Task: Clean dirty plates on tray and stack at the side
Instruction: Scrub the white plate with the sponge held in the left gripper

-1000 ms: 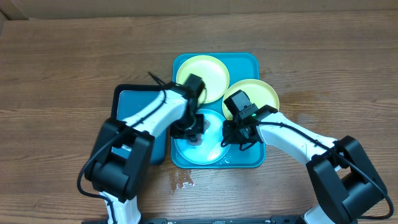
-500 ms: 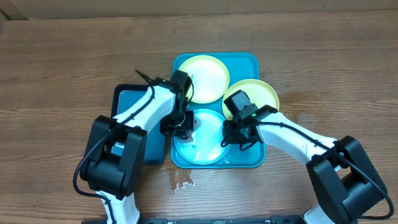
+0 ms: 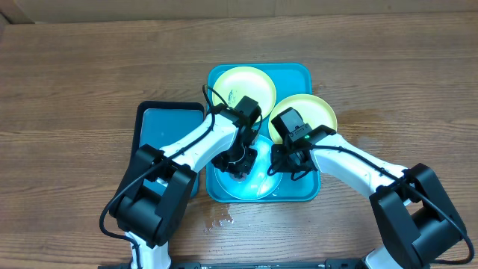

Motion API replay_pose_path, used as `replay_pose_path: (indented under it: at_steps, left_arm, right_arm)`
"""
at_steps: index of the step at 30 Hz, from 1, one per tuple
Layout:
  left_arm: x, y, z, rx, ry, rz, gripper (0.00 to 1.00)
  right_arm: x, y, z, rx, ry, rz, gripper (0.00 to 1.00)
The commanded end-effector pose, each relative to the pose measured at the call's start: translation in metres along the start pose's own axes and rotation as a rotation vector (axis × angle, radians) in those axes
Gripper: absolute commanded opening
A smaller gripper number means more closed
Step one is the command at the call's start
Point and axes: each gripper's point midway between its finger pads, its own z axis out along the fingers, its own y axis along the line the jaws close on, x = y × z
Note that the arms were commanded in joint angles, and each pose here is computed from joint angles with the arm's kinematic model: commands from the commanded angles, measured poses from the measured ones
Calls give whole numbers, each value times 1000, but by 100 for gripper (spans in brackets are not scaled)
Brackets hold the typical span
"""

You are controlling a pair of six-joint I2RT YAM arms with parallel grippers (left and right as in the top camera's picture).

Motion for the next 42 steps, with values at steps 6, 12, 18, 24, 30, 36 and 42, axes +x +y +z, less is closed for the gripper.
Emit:
replay_pose_path:
  at_steps: [6,12,18,24,30,36,42]
  left_arm:
    - [28,-56,3,388,152,44,4]
    - [26,-33,13,205,144,-22,4]
    - [13,49,12,-197,47,-329,4]
    - [13,109,-12,-453,-15,-469,4]
    - [4,124,-26,-538,-65,-468,4]
    - [-16,115,-36,-482,-123,-478,4]
    - [-60,56,-38,-121,-186,-418,4]
  right_arm:
    - [8,-17,11,77,21,0,4]
    - [8,-17,11,77,21,-1,4]
    - [9,-17,11,79,24,0,4]
    - [9,-17,11,80,24,0,4]
    - [8,-18,11,85,21,-1,4]
    - [9,-19,11,86,21,0,4]
    - [9,-18,11,85,23,0,4]
